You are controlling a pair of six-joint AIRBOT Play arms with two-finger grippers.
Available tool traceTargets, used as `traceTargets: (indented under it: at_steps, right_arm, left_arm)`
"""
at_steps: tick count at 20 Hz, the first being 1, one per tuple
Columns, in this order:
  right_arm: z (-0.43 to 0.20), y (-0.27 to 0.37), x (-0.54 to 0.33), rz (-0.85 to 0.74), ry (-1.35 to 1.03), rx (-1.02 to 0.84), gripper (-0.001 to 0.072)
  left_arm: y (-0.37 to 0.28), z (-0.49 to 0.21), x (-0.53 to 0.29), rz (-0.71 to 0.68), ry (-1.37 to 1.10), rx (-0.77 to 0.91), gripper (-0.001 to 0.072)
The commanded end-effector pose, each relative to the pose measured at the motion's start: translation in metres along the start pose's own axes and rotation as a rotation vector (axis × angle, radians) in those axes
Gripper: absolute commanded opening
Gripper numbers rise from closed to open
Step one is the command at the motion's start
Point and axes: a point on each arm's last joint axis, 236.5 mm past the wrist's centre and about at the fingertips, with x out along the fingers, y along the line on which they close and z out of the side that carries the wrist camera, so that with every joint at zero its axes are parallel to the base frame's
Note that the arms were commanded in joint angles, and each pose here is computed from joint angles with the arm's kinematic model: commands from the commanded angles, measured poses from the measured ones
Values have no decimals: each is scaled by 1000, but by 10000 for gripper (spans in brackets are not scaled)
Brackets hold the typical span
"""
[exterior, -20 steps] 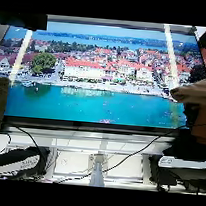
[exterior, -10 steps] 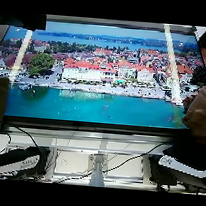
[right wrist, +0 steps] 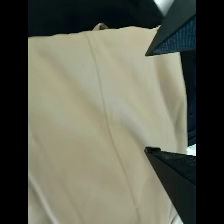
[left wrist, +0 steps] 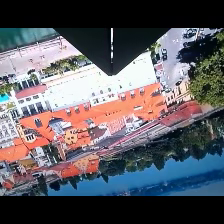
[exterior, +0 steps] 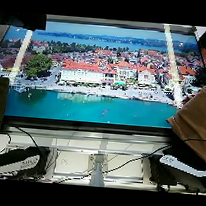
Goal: Fold the clothes and pants, and hang the long-sleeved shirts on hangers.
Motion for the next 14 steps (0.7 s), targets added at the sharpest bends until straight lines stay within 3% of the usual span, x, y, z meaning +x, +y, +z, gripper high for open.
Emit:
traceTargets:
  at_steps: [1, 5, 7, 10, 11, 14]
  right_arm:
    - [16, 8, 0, 44, -67, -2, 651]
    - [49, 57, -16, 229, -238, -110, 633]
    - [60, 134, -60, 509, -399, -258, 362]
    - [43, 231, -139, 833, -580, -431, 84]
    - [26, 258, -159, 899, -612, -503, 36]
    - [-39, 320, -196, 995, -647, -745, 37]
  left_arm:
    - [0, 0, 0, 1, -1, 0, 17]
    - [0, 0, 0, 1, -1, 0, 17]
    - [0, 0, 0, 1, -1, 0, 17]
    - [0, 0, 0, 1, 0, 0, 17]
    - [0, 0, 0, 1, -1, 0, 18]
    - [0, 0, 0, 1, -1, 0, 17]
